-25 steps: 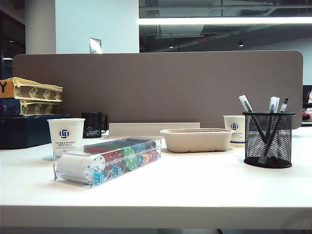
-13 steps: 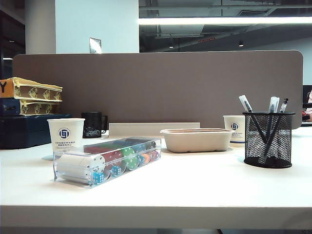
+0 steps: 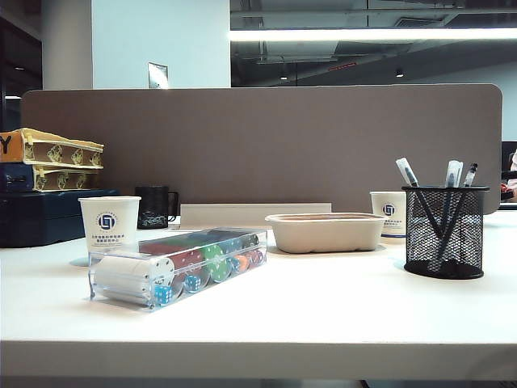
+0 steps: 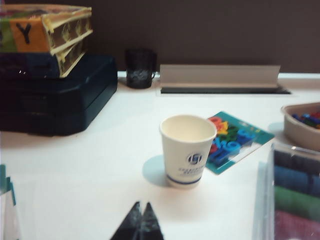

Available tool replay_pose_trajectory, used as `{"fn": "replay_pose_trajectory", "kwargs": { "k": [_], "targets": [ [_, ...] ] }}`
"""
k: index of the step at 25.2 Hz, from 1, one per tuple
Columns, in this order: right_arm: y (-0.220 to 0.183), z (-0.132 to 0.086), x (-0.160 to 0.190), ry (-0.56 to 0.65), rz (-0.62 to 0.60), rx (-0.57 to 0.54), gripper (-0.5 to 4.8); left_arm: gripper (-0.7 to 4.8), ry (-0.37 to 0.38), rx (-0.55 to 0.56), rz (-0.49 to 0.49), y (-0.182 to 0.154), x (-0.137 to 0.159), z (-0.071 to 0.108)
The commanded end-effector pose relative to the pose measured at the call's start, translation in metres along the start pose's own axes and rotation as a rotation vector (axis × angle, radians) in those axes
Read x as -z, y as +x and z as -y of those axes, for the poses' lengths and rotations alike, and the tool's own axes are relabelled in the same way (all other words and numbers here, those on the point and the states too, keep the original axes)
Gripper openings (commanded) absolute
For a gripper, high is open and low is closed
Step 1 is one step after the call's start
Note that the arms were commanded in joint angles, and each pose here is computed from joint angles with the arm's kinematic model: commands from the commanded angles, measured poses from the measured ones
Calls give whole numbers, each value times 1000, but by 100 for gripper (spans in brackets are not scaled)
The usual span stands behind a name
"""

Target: Pick up one pen and put it in the pen container.

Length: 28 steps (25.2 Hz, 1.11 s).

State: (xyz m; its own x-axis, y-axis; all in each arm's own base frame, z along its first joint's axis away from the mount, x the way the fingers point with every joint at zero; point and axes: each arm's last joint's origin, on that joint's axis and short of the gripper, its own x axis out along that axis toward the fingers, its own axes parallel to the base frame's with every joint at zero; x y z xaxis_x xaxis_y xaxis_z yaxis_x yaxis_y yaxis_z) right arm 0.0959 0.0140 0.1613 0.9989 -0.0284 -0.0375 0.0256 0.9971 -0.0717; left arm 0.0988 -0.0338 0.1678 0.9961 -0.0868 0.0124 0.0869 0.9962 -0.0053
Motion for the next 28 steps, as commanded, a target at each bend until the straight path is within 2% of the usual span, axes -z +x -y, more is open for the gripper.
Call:
{"fn": "replay_pose_trajectory", "kwargs": {
  "k": [1,11,12,14,18,25,28],
  "targets": [
    [0,0,-4,-3,55,-11,-5,-5,-24,8,74,0,-8,0],
    [0,0,-5,-2,61,-10,-4,-5,7,-50,60,0,-7,-2],
    [0,0,-3,-1,44,-12,-5,-5,-11,-45,30,0,-4,-1],
    [0,-1,1,-5,4,-15,-5,-5,5,-42,-12,0,0,-1],
    [0,-1,5,-3,-34,-17,-4,-5,17,-42,-45,0,4,-1],
    [0,-1,5,-3,-35,-17,-4,-5,18,-42,-45,0,4,-1],
    [0,-1,5,-3,-35,-17,-5,-5,10,-84,-23,-2,2,-4]
  ]
}}
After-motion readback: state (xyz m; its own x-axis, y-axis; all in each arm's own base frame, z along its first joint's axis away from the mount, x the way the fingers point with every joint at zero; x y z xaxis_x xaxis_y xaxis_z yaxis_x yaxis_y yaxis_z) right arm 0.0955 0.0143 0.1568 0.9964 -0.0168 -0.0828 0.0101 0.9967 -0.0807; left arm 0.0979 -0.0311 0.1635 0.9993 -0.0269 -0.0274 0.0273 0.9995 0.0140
